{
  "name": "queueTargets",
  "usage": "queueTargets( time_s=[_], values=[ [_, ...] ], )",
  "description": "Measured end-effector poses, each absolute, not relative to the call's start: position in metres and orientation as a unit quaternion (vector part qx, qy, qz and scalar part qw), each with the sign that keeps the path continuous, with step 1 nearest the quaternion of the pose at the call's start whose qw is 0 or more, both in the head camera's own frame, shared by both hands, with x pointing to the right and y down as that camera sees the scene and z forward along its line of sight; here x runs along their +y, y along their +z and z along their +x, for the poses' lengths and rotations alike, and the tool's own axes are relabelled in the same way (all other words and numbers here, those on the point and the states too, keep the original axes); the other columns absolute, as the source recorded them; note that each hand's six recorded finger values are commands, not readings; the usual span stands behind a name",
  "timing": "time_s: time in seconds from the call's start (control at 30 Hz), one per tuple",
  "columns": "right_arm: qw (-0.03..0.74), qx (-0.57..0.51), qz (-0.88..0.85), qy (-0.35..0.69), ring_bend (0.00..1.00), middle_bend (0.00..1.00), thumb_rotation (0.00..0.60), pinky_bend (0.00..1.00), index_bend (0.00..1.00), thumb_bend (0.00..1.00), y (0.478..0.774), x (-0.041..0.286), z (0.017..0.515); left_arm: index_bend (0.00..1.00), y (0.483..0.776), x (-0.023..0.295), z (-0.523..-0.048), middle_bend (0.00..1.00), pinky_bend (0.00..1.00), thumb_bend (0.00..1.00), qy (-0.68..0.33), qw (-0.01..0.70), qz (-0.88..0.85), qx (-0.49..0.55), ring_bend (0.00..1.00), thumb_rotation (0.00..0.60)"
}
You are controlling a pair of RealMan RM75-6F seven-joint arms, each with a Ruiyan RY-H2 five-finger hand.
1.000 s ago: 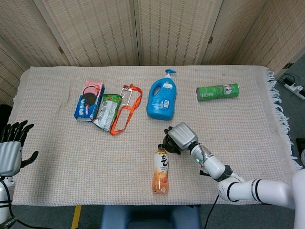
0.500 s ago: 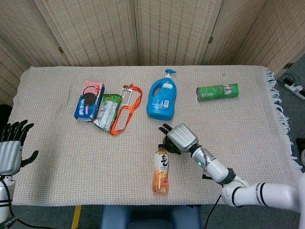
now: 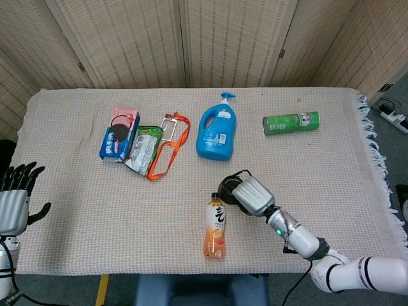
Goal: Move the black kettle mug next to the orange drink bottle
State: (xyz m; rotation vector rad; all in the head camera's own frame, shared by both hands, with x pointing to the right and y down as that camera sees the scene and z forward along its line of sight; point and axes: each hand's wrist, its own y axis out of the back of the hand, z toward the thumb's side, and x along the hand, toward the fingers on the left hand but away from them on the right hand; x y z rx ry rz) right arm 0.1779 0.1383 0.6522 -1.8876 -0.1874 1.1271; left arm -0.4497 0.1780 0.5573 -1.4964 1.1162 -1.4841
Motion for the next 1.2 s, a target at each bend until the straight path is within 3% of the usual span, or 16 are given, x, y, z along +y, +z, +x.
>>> queueTargets(
  time_s=[0.9,1.2],
  values=[
    [0.443,-0.070,-0.762,0.468,0.78,0.36,0.600,0.63,0.19,0.35,0.667,0.149,0.191,0.13,0.559,0.181,-0.451,0.06,0.00,0.23,-0.579,0.365,-0.585,0.434,0.04,0.600],
    [0.462,-0.105,-0.750,0.461,0.78,0.36,0.600,0.63,0.19,0.35,0.643,0.139,0.199,0.13,0.559,0.180,-0.454,0.06,0.00,0.23,-0.579,0.366,-0.584,0.437,0.04,0.600]
  ],
)
